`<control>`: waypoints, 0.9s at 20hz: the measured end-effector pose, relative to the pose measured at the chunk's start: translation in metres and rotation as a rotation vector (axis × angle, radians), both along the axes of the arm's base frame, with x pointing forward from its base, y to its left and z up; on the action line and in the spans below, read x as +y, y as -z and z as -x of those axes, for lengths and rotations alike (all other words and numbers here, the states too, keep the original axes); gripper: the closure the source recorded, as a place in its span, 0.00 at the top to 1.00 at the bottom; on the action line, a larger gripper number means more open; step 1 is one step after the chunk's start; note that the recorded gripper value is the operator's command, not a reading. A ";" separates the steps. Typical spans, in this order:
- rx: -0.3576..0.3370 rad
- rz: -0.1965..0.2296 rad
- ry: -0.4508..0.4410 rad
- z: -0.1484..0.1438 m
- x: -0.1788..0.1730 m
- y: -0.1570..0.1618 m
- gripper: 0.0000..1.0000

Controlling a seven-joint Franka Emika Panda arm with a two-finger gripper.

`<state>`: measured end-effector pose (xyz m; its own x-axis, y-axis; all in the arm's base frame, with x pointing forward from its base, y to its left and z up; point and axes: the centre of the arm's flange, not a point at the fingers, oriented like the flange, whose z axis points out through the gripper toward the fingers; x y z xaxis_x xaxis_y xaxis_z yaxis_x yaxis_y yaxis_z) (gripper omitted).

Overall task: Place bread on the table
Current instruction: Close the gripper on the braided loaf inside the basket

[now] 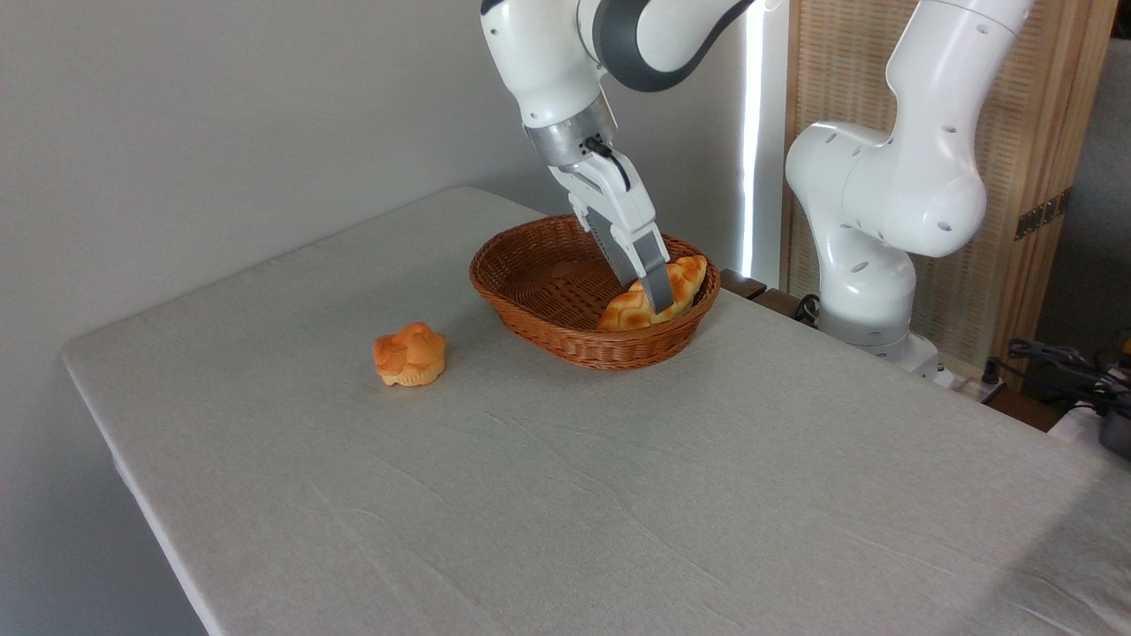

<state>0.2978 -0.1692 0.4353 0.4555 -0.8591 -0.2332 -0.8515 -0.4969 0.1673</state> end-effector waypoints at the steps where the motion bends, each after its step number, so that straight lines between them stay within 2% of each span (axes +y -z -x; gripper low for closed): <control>1: 0.004 -0.001 0.002 0.001 0.001 0.003 1.00; 4: 0.014 -0.005 0.002 0.003 0.003 0.011 0.98; 5: 0.016 -0.007 0.001 0.004 0.004 0.014 0.85; 6: 0.018 -0.008 0.000 0.004 0.005 0.016 0.65; 7: 0.021 -0.009 -0.001 0.005 0.005 0.018 0.56; 9: 0.024 -0.010 -0.001 0.005 0.006 0.019 0.49; 13: 0.024 -0.010 -0.002 0.005 0.006 0.020 0.47; 16: 0.024 -0.010 -0.002 0.005 0.006 0.020 0.28; 18: 0.024 -0.010 -0.002 0.005 0.006 0.020 0.20</control>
